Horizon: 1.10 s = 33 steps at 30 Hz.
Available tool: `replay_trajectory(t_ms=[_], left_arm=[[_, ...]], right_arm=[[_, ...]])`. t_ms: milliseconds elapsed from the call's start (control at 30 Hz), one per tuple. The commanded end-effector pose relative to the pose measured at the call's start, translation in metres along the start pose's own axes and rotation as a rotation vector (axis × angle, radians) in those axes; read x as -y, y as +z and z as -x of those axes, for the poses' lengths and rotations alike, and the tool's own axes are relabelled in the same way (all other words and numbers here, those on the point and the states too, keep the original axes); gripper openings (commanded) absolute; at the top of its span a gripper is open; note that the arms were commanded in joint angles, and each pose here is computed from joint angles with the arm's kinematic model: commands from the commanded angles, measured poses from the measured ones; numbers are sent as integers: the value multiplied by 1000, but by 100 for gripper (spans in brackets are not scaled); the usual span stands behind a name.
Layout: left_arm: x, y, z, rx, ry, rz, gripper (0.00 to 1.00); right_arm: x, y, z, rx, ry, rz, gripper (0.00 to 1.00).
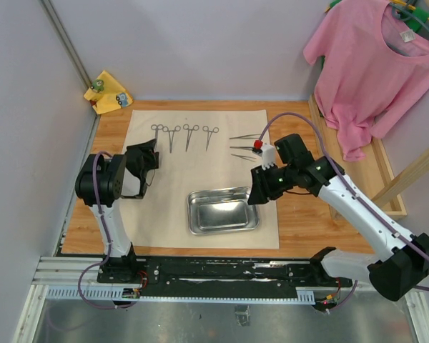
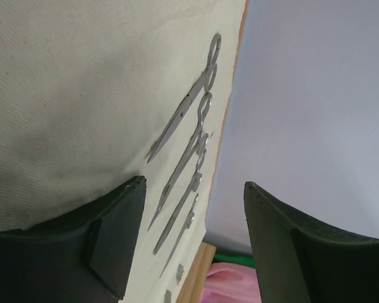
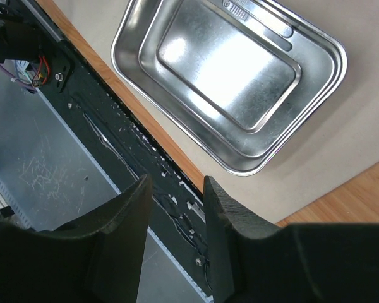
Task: Open and lay out the surgical kit
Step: Place the medical item in the surgical kit.
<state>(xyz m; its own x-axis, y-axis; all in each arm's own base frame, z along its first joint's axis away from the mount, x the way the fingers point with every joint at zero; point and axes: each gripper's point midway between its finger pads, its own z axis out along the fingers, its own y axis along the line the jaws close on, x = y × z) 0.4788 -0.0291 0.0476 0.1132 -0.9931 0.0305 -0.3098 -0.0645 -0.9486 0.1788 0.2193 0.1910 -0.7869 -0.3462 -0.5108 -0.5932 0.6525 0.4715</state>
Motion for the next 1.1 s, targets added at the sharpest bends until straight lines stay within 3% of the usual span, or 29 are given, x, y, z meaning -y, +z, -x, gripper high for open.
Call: replay_trajectory(t_ms=[0,367,633,733,1000,1067], left_arm=[[-51,-15,4,-6,25,196,70],[-41,-52,8,-6,98,231,71],[-1,-89,-29,-103,324,143,70],[12,-106,-59,-201,472,106,70],[38,-190,-167,-707,903,-63,72],[39,-220,-176,-751,1039,-68,81]], right_arm=[[-10,-5,-9,-9,0,12,40],[-19,-12,-8,14,-15,14,40],[-18,-16,-8,35,-17,-13,42],[-17,-20,-7,51,-21,-30,43],[-5,-23,-10,64,-25,-93,52],[0,-20,-11,62,-25,-114,57]])
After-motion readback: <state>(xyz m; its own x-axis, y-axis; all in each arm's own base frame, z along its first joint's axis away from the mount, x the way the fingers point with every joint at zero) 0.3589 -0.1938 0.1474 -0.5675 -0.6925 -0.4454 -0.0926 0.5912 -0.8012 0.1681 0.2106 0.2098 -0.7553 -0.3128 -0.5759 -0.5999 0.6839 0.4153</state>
